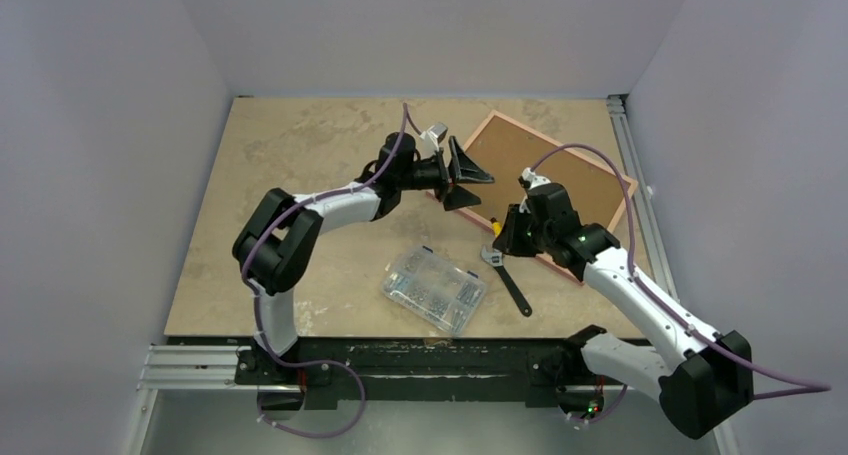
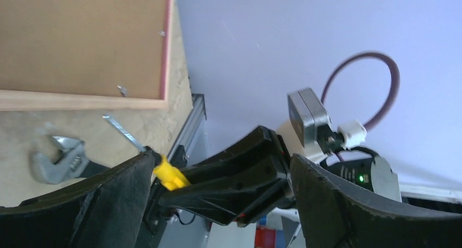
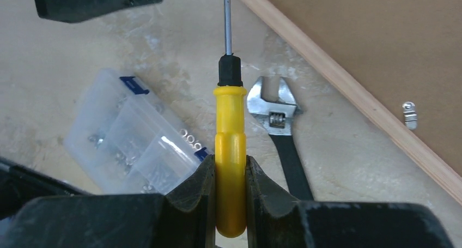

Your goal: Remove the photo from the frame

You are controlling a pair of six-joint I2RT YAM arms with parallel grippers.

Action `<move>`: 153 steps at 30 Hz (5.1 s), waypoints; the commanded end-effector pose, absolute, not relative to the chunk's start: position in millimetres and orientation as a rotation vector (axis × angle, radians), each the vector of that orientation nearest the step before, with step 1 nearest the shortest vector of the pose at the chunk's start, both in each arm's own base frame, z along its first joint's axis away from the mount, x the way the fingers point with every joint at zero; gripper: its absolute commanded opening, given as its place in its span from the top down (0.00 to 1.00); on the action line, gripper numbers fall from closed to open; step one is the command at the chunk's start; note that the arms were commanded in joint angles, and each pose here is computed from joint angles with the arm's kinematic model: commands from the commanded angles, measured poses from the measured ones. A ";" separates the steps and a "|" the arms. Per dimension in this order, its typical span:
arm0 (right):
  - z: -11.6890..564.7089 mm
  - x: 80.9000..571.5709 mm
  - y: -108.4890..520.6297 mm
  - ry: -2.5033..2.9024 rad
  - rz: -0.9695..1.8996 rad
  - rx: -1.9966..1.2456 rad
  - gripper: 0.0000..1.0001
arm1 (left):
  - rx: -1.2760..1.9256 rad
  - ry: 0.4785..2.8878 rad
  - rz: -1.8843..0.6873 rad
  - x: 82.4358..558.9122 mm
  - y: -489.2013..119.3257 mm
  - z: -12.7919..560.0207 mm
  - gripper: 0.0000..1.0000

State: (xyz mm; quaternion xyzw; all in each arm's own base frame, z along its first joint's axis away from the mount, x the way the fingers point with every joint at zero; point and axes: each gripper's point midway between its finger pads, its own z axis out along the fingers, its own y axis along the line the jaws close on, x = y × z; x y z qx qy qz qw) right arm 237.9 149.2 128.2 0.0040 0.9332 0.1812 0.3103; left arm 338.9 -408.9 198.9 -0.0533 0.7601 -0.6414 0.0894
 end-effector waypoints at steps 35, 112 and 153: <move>184.1 228.1 192.2 2.069 0.832 0.071 0.55 | -0.413 2.301 -1.965 275.6 -425.6 207.4 1.00; 201.2 232.6 103.8 1.994 0.398 0.343 1.00 | -0.572 2.466 -1.309 296.5 -346.6 139.0 0.38; 208.4 234.7 96.4 1.984 0.317 0.256 1.00 | -1.021 2.607 -0.373 390.7 -354.1 31.3 0.49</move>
